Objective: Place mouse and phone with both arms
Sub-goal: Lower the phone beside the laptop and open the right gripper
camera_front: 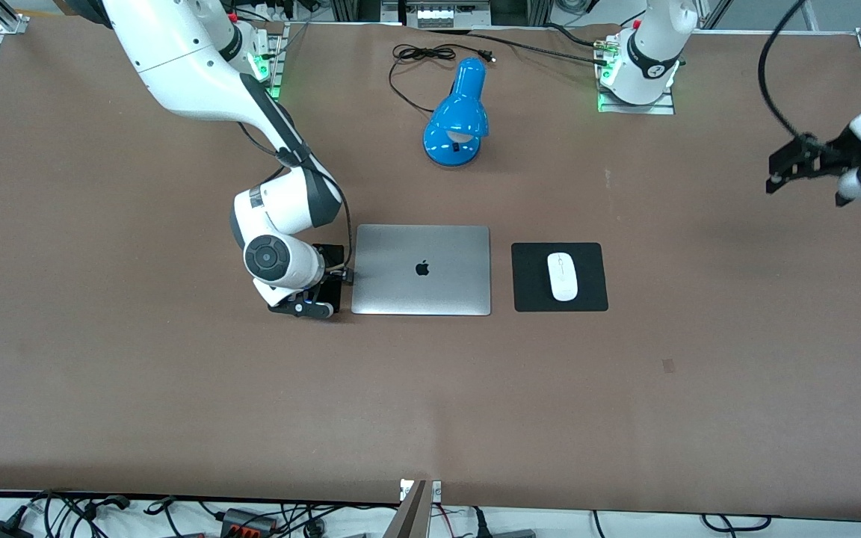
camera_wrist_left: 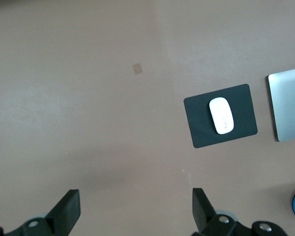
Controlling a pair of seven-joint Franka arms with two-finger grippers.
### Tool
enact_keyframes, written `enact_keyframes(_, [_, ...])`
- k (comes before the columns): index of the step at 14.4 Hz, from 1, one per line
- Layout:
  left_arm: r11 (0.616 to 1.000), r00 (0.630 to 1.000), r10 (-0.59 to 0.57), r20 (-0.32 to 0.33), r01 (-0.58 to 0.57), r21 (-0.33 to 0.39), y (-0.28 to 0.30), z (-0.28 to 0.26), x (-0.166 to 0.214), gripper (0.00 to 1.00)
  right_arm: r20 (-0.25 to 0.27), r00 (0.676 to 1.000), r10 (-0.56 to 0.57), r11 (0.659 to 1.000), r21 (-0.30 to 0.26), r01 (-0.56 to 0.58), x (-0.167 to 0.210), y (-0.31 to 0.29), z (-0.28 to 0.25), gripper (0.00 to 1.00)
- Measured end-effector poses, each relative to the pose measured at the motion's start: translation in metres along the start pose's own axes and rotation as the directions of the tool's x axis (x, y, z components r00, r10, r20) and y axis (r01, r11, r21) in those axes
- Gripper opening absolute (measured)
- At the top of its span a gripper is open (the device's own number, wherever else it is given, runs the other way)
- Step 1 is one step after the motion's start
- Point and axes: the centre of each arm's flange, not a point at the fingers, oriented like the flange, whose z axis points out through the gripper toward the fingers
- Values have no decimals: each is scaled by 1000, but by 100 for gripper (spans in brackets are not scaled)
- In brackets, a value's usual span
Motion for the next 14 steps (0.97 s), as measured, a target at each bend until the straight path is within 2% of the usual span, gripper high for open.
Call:
enact_keyframes(8, [993,992,-120,33,120,-3,-3,17,1,100,19,1000,-17,1000,-15,17,1,7,1,82])
enact_keyframes(11, [991,990,-136,18,137,-1,-8,14,7,100,-5,1000,-9,1000,-5,9,5,7,-14,100])
enact_keyframes(14, [988,988,-154,4,154,1,-16,8,11,100,-41,999,6,1000,13,-6,17,12,-76,100])
